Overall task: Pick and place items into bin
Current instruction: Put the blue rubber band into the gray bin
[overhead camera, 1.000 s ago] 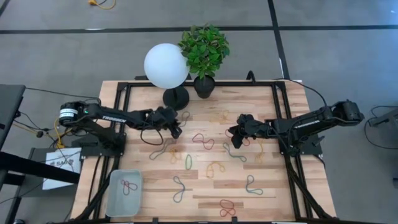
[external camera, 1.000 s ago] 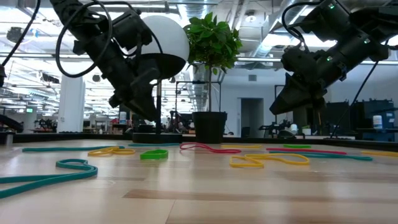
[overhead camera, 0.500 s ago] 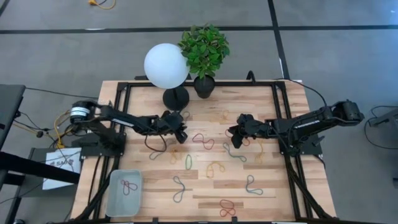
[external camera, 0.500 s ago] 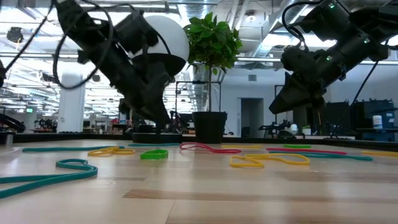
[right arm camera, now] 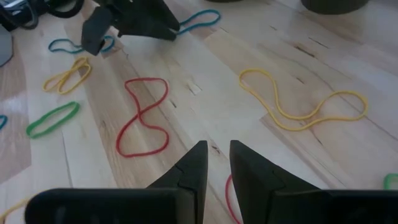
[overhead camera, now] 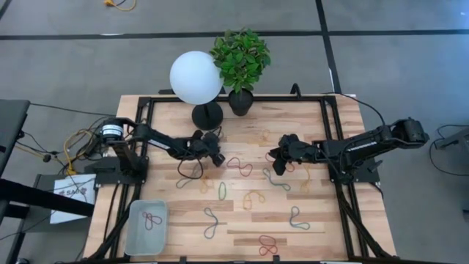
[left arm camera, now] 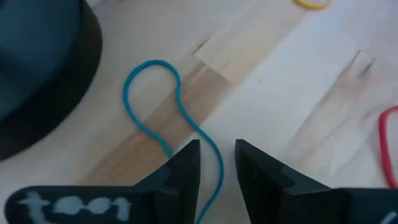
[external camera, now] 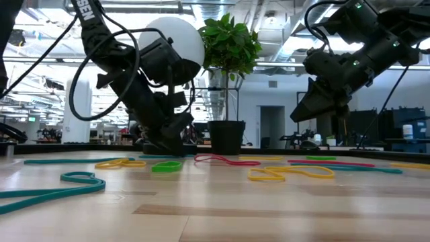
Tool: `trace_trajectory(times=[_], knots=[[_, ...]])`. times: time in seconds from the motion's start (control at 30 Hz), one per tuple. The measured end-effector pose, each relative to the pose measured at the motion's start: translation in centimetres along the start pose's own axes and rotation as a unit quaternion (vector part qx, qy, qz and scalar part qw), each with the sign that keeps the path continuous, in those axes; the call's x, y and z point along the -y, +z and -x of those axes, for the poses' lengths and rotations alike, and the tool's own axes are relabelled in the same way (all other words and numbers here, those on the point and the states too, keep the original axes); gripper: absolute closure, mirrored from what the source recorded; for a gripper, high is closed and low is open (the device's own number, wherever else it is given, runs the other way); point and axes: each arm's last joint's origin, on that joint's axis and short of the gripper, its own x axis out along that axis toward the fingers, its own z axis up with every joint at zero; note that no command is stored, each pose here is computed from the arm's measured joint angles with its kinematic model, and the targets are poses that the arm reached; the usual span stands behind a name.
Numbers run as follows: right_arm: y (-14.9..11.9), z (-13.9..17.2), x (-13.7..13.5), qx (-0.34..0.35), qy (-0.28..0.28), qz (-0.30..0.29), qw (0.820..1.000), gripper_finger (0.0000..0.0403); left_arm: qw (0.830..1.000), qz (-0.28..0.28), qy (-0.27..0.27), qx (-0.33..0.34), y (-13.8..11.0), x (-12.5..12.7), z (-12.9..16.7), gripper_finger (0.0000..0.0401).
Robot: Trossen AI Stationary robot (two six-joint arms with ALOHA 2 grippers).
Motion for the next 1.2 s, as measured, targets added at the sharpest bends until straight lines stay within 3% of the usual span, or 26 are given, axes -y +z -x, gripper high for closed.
trace_trajectory(times=[0.23,0.53,0.77,1.03,1.2], knots=[[0.00,0.00,0.00,0.000,0.000,0.000,1.000,0.0339,1.000,0.006,0.001,0.003,0.37,0.11,0.09,0.0307],[0.00,0.00,0.00,0.000,0.000,0.000,1.000,0.0339,0.996,0.089,0.006,-0.022,-0.17,-0.16,-0.09,0.0307],[0.03,0.00,-0.02,0.002,0.001,0.000,1.000,0.0339,0.997,0.079,0.007,-0.021,-0.34,-0.22,-0.09,0.0314],[0.06,0.00,-0.03,0.003,0.002,-0.001,1.000,0.0339,0.999,0.045,0.007,-0.021,-0.40,-0.21,-0.10,0.0393],[0.06,0.00,-0.03,0.003,0.002,-0.001,1.000,0.0339,0.999,0.029,-0.003,-0.021,-0.25,0.35,0.09,0.0400]])
